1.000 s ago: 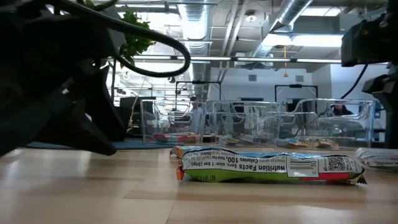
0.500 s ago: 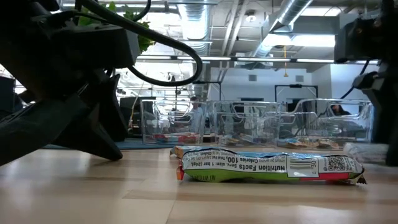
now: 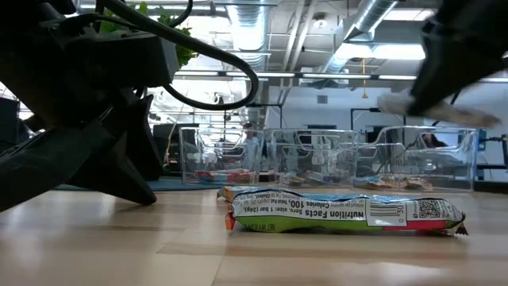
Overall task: Pick and place Granola Bars by type
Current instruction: Put the yellow granola bar into the right transparent bin
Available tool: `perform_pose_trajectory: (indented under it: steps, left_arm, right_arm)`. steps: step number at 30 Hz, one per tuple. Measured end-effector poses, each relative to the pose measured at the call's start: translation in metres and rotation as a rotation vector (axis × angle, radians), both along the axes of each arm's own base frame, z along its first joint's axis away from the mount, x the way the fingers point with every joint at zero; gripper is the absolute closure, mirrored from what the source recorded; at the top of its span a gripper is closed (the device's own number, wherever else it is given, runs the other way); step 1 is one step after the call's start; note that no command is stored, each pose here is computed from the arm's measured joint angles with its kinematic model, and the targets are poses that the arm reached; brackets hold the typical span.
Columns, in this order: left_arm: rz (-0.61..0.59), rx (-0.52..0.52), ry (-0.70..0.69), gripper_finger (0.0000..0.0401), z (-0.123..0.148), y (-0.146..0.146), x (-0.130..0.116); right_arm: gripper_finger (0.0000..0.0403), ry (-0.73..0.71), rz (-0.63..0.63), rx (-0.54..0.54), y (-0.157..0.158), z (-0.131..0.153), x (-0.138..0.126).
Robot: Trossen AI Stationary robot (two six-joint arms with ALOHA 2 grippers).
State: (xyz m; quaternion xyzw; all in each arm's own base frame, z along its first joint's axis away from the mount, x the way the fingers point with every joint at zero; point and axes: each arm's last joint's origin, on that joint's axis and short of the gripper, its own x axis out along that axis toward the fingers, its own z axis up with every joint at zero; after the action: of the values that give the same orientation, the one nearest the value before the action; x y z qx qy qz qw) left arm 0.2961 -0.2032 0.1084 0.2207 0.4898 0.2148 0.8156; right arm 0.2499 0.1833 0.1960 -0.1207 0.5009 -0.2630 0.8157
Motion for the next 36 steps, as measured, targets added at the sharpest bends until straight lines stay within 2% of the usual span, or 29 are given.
perform_pose_trajectory:
  steps: [6, 12, 18, 26, 32, 36]
  left_arm:
    - [0.000, 0.001, 0.000, 0.0223, 0.000, 0.000, 0.000]
    - [0.000, 0.001, 0.000, 0.0223, 0.000, 0.000, 0.000]
    - [0.000, 0.001, 0.000, 0.0223, -0.001, 0.000, 0.000]
    - [-0.012, 0.005, -0.002, 0.0223, -0.001, -0.004, -0.003]
    - [-0.013, 0.006, -0.005, 0.0223, -0.001, -0.004, -0.003]
    - [-0.014, 0.006, -0.004, 0.0223, -0.001, -0.004, -0.003]
  right_arm:
    - [0.0301, -0.051, -0.267, -0.115, -0.037, 0.024, 0.010]
    - [0.0301, -0.057, -0.550, -0.184, -0.084, 0.032, 0.018]
    - [0.0301, 0.045, -0.663, -0.206, -0.140, 0.030, 0.033]
    - [0.0301, 0.167, -0.814, -0.230, -0.202, 0.022, 0.030]
    - [0.0299, 0.200, -0.940, -0.186, -0.236, 0.015, 0.024]
    - [0.0280, 0.221, -0.988, -0.168, -0.247, 0.012, 0.020]
